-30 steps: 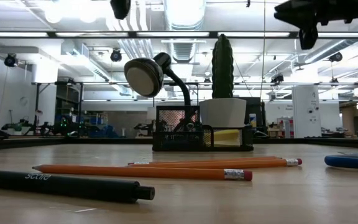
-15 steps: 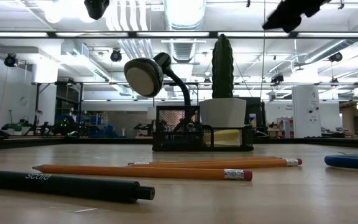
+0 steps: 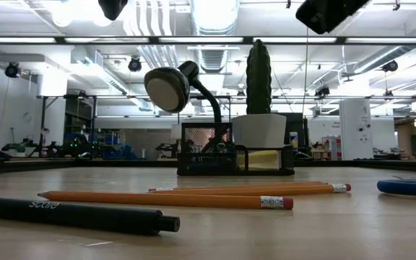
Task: Pick and place office supplies into organizer
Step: Put the blue scissors into the black desk organizer
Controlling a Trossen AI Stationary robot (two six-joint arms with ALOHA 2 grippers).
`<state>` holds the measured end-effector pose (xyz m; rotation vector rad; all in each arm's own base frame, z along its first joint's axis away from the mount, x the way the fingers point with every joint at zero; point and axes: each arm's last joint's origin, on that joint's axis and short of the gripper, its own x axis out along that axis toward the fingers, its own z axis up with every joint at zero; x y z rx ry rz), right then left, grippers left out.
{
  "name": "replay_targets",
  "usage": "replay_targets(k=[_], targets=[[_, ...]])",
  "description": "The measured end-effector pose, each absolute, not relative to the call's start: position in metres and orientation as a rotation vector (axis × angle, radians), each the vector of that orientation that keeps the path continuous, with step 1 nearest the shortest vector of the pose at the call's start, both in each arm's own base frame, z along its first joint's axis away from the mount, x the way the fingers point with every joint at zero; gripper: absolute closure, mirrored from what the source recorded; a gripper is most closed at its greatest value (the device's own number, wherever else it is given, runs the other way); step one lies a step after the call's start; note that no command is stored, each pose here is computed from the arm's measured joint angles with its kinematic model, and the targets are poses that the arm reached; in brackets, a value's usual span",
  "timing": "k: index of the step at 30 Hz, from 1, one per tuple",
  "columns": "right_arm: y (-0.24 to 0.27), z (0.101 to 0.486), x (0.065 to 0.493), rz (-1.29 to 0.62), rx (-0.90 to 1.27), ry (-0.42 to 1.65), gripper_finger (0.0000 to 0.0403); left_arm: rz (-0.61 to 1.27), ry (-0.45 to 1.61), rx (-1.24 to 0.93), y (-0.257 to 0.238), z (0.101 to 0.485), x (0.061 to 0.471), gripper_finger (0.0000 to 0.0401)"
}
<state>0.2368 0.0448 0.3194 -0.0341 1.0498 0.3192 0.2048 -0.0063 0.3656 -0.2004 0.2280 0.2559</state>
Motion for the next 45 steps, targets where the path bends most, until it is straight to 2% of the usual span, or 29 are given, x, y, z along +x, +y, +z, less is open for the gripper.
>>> replay_targets(k=[7, 12, 19, 25, 37, 45], targets=[[0.073, 0.272, 0.254, 0.426, -0.126, 1.229, 0.0243, 0.257, 0.243, -0.197, -0.006, 0.363, 0.207, 0.0393], [0.096, 0.235, 0.258, 0.569, -0.256, 1.339, 0.0235, 0.260, 0.269, -0.191, -0.007, 0.360, 0.210, 0.0393], [0.127, 0.200, 0.259, 0.712, -0.386, 1.314, 0.0238, 0.267, 0.328, -0.182, -0.007, 0.352, 0.213, 0.0393], [0.142, 0.181, 0.267, 0.727, -0.414, 1.243, 0.0238, 0.268, 0.333, -0.179, -0.007, 0.351, 0.215, 0.0393], [0.142, 0.149, 0.268, 0.683, -0.410, 1.344, 0.0238, 0.271, 0.353, -0.177, -0.007, 0.350, 0.214, 0.0393], [0.143, 0.140, 0.270, 0.687, -0.413, 1.323, 0.0249, 0.271, 0.357, -0.176, -0.007, 0.349, 0.214, 0.0393]])
